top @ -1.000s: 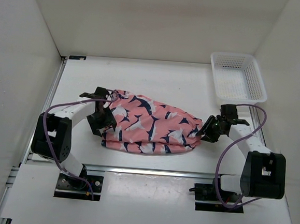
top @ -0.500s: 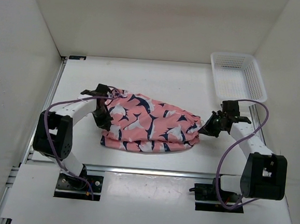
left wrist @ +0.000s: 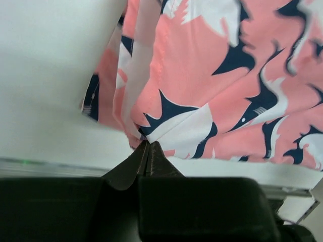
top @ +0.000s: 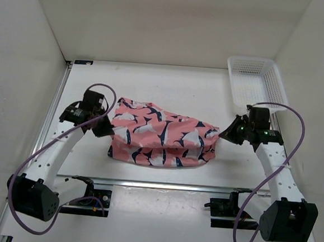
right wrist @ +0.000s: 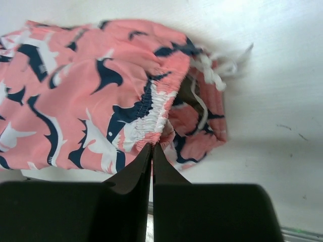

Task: Fold and stack the shorts
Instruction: Fold the shorts

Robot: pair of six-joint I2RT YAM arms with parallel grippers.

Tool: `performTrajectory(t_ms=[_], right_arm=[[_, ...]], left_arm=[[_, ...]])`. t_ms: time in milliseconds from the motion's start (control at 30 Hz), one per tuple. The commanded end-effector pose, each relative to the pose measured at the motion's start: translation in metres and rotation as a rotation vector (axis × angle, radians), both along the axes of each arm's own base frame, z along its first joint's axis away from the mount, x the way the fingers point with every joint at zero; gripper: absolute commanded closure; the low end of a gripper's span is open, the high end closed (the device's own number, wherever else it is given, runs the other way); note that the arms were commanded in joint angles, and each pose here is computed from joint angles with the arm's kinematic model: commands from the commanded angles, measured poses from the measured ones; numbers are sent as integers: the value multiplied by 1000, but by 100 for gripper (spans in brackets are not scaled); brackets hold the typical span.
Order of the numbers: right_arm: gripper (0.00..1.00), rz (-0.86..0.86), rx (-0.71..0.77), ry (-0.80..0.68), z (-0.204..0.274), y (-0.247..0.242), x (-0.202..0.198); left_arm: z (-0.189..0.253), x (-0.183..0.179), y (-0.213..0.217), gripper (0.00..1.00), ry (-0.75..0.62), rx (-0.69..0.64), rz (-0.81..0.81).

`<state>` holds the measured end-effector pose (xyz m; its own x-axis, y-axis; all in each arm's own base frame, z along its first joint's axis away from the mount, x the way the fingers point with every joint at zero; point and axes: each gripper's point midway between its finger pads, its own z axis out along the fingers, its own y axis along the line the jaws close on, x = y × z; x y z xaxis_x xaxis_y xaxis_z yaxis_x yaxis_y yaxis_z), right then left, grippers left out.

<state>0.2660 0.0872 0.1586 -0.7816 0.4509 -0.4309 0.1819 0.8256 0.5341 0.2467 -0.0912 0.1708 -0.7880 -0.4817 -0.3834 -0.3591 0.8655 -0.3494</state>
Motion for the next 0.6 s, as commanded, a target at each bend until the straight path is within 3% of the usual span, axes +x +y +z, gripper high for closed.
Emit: performTrajectory(t_ms=[0,133,167,200,267,300,333,433,567], right_arm=[[100,16,-44,118,-37,-7,-32],[98,40,-47,196,-67,-7,-55],[92,47,-39,218,-73,-5,-61],[68,64,-33,214,-72,-3,-62],[43,69,-26,252,-80,-2,-66],[34,61,-39,252,-81,-4,-65],[22,56,-47,254,-81,-6,-62],[15,4,-23,274,-85,-8,-54],[13,-10,70,305,-95,4,-47]], left_arm=[[-33,-39,-6,90,138,-47,-10],[-76,-67,-8,86,231,-76,22],[-80,-65,-9,69,243,-73,23],[-81,-63,-9,55,257,-69,24],[-76,-45,-8,30,251,-38,29],[-71,-36,-7,27,234,-18,21],[-65,-27,-7,16,216,-11,25],[-45,6,-3,14,157,44,34],[-50,39,-3,19,180,103,36]])
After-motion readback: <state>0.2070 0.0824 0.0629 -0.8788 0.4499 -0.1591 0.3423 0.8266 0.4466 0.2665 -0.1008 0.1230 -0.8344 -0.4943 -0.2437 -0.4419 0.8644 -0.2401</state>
